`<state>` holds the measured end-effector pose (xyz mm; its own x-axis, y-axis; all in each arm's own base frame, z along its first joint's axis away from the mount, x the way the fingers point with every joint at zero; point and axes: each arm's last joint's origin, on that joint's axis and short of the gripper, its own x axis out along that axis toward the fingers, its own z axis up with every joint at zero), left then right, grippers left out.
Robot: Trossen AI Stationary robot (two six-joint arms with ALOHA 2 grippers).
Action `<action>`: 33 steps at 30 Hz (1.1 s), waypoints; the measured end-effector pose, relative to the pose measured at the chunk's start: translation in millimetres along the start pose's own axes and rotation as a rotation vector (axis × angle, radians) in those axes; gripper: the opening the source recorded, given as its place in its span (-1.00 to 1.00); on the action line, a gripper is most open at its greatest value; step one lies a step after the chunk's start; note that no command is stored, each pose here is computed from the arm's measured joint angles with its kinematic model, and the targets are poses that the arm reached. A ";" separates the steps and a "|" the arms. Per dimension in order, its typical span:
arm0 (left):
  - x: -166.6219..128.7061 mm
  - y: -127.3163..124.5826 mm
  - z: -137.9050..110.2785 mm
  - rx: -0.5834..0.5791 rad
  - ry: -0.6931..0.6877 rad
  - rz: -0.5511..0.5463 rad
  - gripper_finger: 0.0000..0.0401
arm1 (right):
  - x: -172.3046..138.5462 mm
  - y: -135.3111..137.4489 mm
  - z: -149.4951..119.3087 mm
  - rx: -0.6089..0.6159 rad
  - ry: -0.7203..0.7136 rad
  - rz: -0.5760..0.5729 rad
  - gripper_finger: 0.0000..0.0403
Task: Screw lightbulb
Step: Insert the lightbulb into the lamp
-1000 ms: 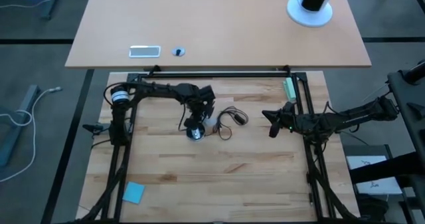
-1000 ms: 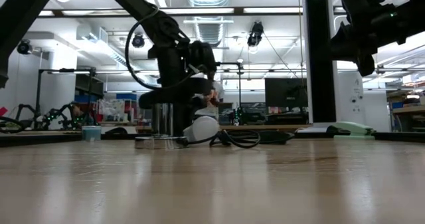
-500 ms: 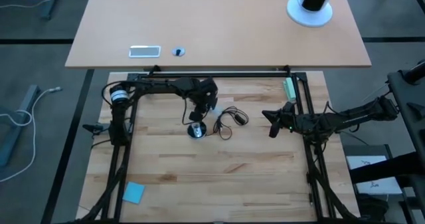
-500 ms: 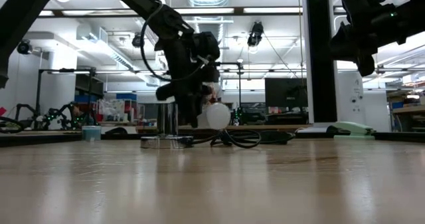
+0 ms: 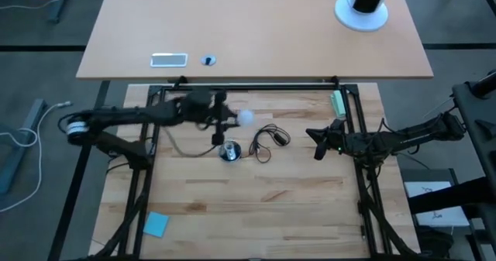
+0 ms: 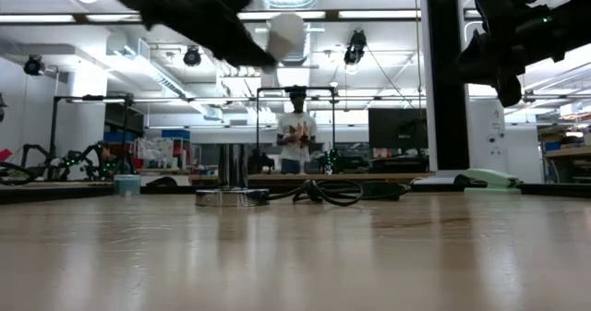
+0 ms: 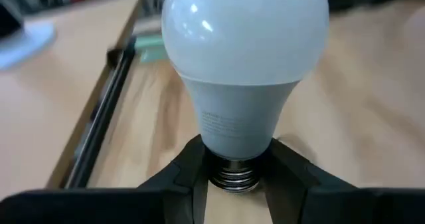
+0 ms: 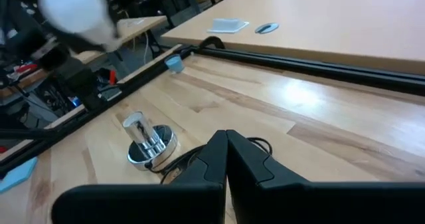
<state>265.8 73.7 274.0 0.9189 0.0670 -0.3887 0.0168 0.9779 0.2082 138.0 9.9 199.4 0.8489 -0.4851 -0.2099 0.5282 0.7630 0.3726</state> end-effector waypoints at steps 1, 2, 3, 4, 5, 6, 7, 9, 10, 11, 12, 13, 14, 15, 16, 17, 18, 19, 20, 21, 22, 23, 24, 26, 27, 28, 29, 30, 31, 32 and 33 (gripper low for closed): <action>-4.9 -7.6 -2.8 -0.008 -0.042 -0.001 -0.51 | 0.0 0.2 0.3 0.002 -0.003 0.002 -1.00; -9.4 -14.4 -7.4 -0.023 -0.080 0.010 -0.51 | 0.0 0.4 0.6 0.003 -0.005 0.003 -1.00; -12.7 -20.9 -12.8 -0.040 -0.114 0.020 -0.51 | 0.0 0.4 0.7 0.003 -0.006 0.003 -1.00; -15.5 -27.4 -18.9 -0.058 -0.150 0.033 -0.51 | 0.0 0.5 0.8 0.004 -0.007 0.003 -1.00; -17.8 -33.0 -25.3 -0.077 -0.184 0.052 -0.51 | 0.0 0.5 0.8 0.004 -0.007 0.004 -1.00; -19.4 -38.0 -32.1 -0.097 -0.208 0.080 -0.51 | 0.0 0.5 0.9 0.003 -0.008 0.004 -1.00; -21.1 -42.8 -39.4 -0.115 -0.223 0.111 -0.51 | 0.0 0.6 1.0 0.004 -0.009 0.005 -1.00; -23.2 -49.8 -54.4 -0.153 -0.225 0.175 -0.51 | 0.0 0.8 1.3 0.007 -0.012 0.007 -1.00; -23.7 -52.9 -61.4 -0.166 -0.223 0.200 -0.51 | 0.0 1.1 1.8 0.011 -0.016 0.010 -1.00; -24.0 -55.6 -67.1 -0.174 -0.224 0.212 -0.51 | 0.0 1.3 2.1 0.012 -0.018 0.011 -1.00; -24.4 -58.1 -71.6 -0.182 -0.226 0.219 -0.51 | 0.0 1.3 2.0 0.013 -0.018 0.011 -1.00; -24.2 -60.3 -74.8 -0.187 -0.229 0.219 -0.51 | 0.0 1.3 2.1 0.013 -0.019 0.011 -1.00; -23.6 -61.9 -77.4 -0.187 -0.232 0.216 -0.51 | -0.1 1.3 2.1 0.013 -0.019 0.011 -1.00; -23.0 -63.7 -81.4 -0.185 -0.224 0.211 -0.51 | 0.0 1.3 2.0 0.012 -0.018 0.011 -1.00; -21.9 -65.6 -87.1 -0.186 -0.206 0.207 -0.51 | 0.0 1.3 2.0 0.012 -0.018 0.011 -1.00; -19.8 -67.5 -92.1 -0.193 -0.193 0.201 -0.51 | 0.1 1.4 1.9 0.012 -0.018 0.011 -1.00; -17.6 -69.5 -96.7 -0.202 -0.190 0.197 -0.51 | 0.3 1.6 1.8 0.012 -0.017 0.011 -1.00; -16.1 -71.9 -101.0 -0.211 -0.196 0.191 -0.51 | 0.6 1.7 1.5 0.011 -0.016 0.010 -1.00; -15.2 -74.6 -103.5 -0.213 -0.220 0.184 -0.51 | 0.9 1.9 1.4 0.011 -0.016 0.010 -1.00; -14.6 -76.8 -104.9 -0.209 -0.248 0.179 -0.51 | 1.2 2.1 1.1 0.011 -0.015 0.010 -1.00; -14.1 -78.5 -106.0 -0.201 -0.276 0.177 -0.51 | 1.6 2.2 0.7 0.010 -0.014 0.009 -1.00; -13.7 -79.8 -107.1 -0.195 -0.299 0.175 -0.51 | 2.2 2.7 0.6 0.011 -0.015 0.010 -1.00; -13.1 -80.8 -107.5 -0.192 -0.319 0.174 -0.51 | 3.0 3.3 0.2 0.011 -0.015 0.011 -1.00; -11.6 -83.5 -106.1 -0.170 -0.354 0.166 -0.51 | 5.2 5.4 -0.1 0.014 -0.023 0.016 -1.00; -11.3 -85.1 -104.3 -0.151 -0.373 0.153 -0.51 | 6.6 6.6 -0.6 0.006 -0.024 0.019 -1.00; -10.2 -86.6 -102.6 -0.128 -0.379 0.135 -0.51 | 8.4 7.8 -1.6 -0.008 -0.026 0.019 -1.00; -8.4 -88.0 -100.7 -0.108 -0.382 0.112 -0.51 | 10.2 9.3 -2.1 -0.024 -0.030 0.022 -1.00; -6.6 -88.8 -99.3 -0.091 -0.381 0.089 -0.51 | 11.9 10.9 -2.3 -0.040 -0.037 0.026 -1.00; -4.9 -89.5 -98.9 -0.083 -0.376 0.069 -0.51 | 13.6 12.3 -2.9 -0.054 -0.041 0.028 -1.00; -3.2 -90.0 -98.3 -0.076 -0.371 0.047 -0.51 | 15.5 13.9 -3.3 -0.065 -0.048 0.031 -1.00; -1.7 -90.5 -98.0 -0.076 -0.365 0.029 -0.51 | 17.2 15.6 -3.4 -0.072 -0.057 0.036 -1.00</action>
<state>224.1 4.4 167.9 0.9988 0.0338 -0.0351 -0.0285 0.9894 0.1421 160.9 15.0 198.6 0.8657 -0.4791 -0.1451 0.4995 0.8078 0.3130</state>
